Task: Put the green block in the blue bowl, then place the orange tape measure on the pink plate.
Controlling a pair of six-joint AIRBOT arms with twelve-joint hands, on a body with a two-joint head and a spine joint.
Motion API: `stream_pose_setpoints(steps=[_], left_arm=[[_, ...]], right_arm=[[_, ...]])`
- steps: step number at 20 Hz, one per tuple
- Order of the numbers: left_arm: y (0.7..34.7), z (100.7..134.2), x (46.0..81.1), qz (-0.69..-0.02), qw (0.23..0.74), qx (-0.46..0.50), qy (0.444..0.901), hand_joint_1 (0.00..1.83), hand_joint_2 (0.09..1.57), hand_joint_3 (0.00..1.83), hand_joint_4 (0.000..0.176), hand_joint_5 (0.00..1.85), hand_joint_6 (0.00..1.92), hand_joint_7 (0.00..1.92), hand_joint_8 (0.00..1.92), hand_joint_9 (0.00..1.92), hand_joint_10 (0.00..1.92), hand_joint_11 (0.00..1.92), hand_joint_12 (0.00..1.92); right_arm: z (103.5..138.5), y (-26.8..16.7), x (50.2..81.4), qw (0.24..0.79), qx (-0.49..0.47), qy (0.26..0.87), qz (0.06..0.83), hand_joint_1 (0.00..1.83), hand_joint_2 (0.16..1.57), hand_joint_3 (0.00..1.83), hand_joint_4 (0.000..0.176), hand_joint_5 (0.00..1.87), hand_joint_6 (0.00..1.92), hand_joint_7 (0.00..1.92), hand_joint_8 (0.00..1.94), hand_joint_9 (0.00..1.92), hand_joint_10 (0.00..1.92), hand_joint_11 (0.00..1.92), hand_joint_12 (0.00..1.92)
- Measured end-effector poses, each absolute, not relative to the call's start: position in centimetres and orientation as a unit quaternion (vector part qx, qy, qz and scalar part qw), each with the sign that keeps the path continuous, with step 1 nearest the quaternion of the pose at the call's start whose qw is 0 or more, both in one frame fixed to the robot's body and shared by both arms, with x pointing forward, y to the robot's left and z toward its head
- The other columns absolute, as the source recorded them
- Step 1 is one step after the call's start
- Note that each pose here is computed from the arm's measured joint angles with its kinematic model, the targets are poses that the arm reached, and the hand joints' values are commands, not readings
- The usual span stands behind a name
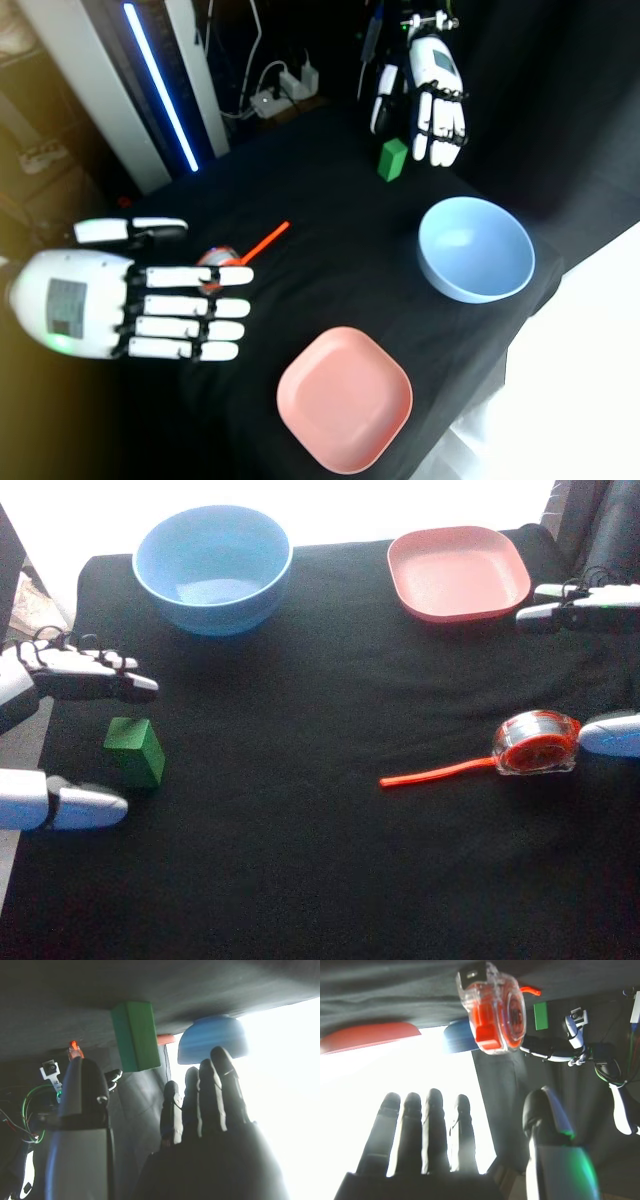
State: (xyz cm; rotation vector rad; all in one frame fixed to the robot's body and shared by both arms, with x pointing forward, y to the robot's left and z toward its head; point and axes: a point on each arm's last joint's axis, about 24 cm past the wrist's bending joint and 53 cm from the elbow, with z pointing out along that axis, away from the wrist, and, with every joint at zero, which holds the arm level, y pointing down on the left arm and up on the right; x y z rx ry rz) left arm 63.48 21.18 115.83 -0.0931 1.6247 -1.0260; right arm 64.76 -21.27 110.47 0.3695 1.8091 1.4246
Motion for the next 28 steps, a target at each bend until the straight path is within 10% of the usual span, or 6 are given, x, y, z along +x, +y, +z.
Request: stream_pose_setpoints(steps=[3,8,23,24,25,28], left_arm=[[20.5,116.5,64.1,-0.447,0.579,-0.037,0.681,0.7,1.03,0.01,0.061,0.51,0.0,0.34,0.0,0.24,0.0,0.0,0.63],[19.1,115.8,64.8,-0.443,0.568,-0.021,0.693,0.83,1.02,0.0,0.0,0.59,0.0,0.45,0.0,0.37,0.01,0.0,0.9],[18.6,114.0,65.7,-0.427,0.553,-0.019,0.715,1.08,1.07,0.0,0.0,0.89,0.01,0.97,0.04,0.85,0.1,0.16,1.39],[18.6,113.9,65.6,-0.427,0.553,-0.018,0.715,1.22,1.08,0.0,0.0,1.03,0.52,1.05,0.82,0.95,0.17,0.33,1.41],[18.5,113.9,65.6,-0.427,0.553,-0.016,0.716,1.25,1.1,0.0,0.0,1.06,0.61,0.99,1.11,1.02,0.36,0.49,1.41],[18.4,114.3,65.6,-0.43,0.556,-0.014,0.711,1.27,1.11,0.0,0.0,1.06,0.63,0.98,1.21,0.99,0.85,0.62,1.39]], right_arm=[[110.2,-21.0,64.7,0.391,0.145,0.713,0.563,0.9,1.0,0.0,0.101,0.37,0.0,0.14,0.0,0.13,0.0,0.0,0.6],[110.2,-21.0,64.7,0.392,0.144,0.714,0.563,0.91,1.0,0.0,0.097,0.38,0.0,0.14,0.0,0.15,0.0,0.0,0.68],[109.8,-20.9,64.7,0.389,0.14,0.717,0.561,0.84,1.03,0.0,0.063,0.38,0.0,0.16,0.0,0.15,0.0,0.0,0.66],[109.8,-20.9,64.7,0.389,0.14,0.717,0.561,0.83,1.04,0.0,0.07,0.37,0.0,0.15,0.0,0.14,0.0,0.0,0.65],[109.8,-20.9,64.7,0.389,0.14,0.717,0.561,0.82,1.03,0.0,0.077,0.37,0.0,0.16,0.01,0.16,0.01,0.0,0.65],[109.8,-20.9,64.7,0.389,0.14,0.717,0.561,0.82,1.04,0.0,0.076,0.37,0.0,0.14,0.0,0.13,0.0,0.0,0.61]])
